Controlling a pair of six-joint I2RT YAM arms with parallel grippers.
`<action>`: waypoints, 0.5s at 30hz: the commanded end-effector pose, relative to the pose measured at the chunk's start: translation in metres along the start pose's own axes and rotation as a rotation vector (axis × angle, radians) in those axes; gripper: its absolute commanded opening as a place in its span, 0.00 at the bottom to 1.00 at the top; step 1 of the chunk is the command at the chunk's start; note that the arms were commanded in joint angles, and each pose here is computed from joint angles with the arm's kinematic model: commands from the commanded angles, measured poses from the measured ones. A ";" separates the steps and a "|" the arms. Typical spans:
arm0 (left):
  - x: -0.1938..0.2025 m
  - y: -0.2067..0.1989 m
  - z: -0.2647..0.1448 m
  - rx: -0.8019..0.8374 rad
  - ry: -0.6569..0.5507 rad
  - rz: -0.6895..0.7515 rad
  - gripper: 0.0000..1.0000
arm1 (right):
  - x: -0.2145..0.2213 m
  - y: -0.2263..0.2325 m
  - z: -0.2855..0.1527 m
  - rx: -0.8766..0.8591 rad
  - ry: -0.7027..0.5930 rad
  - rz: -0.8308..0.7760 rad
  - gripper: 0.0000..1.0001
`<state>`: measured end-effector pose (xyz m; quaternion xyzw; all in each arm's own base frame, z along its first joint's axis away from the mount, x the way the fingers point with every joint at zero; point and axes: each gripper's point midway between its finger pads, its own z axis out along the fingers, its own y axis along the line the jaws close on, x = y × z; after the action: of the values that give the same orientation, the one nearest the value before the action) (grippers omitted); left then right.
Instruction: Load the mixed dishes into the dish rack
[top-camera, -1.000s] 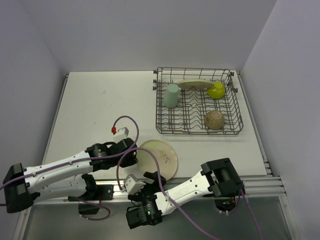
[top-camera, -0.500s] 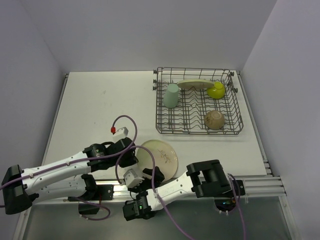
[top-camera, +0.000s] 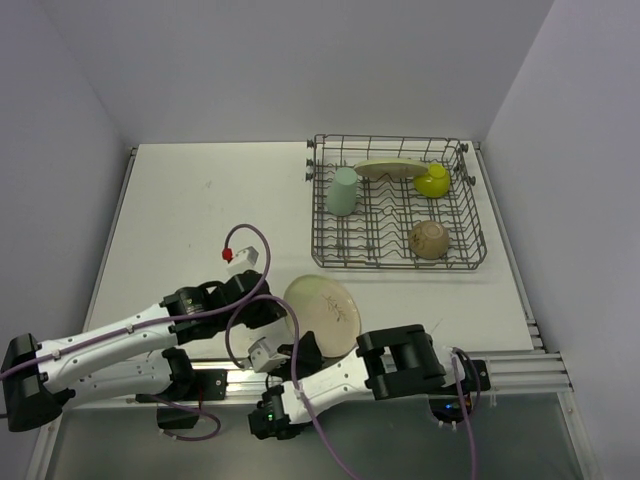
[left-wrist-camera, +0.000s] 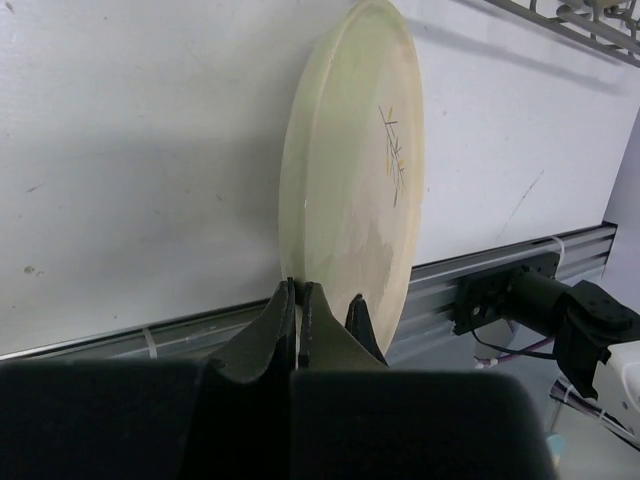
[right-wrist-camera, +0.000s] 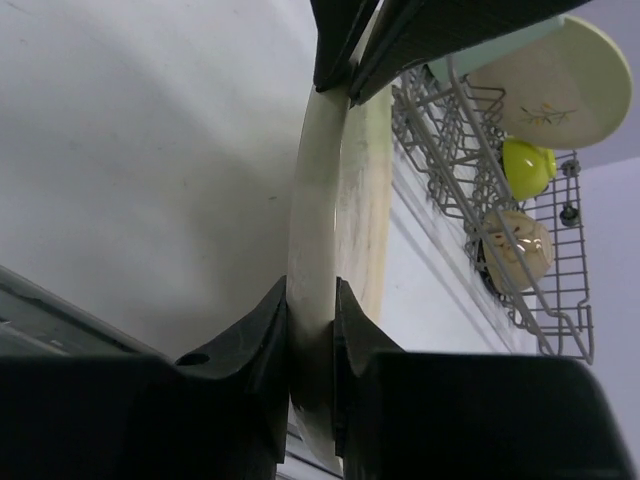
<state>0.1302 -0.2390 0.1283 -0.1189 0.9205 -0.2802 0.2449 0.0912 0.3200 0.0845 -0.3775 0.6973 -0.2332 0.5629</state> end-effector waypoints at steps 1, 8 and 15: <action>0.004 -0.008 -0.004 0.027 0.024 0.014 0.00 | -0.006 -0.005 0.006 0.044 -0.020 0.128 0.00; -0.008 -0.008 -0.012 0.019 -0.025 -0.019 0.33 | 0.002 -0.014 -0.001 0.042 -0.011 0.141 0.00; -0.046 -0.006 -0.049 0.000 -0.176 -0.048 0.92 | 0.003 -0.031 -0.020 -0.005 0.002 0.248 0.00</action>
<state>0.1325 -0.2212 0.1504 -0.1415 0.9117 -0.2766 0.2689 0.0871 0.3051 0.0907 -0.3482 0.6991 -0.2191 0.5848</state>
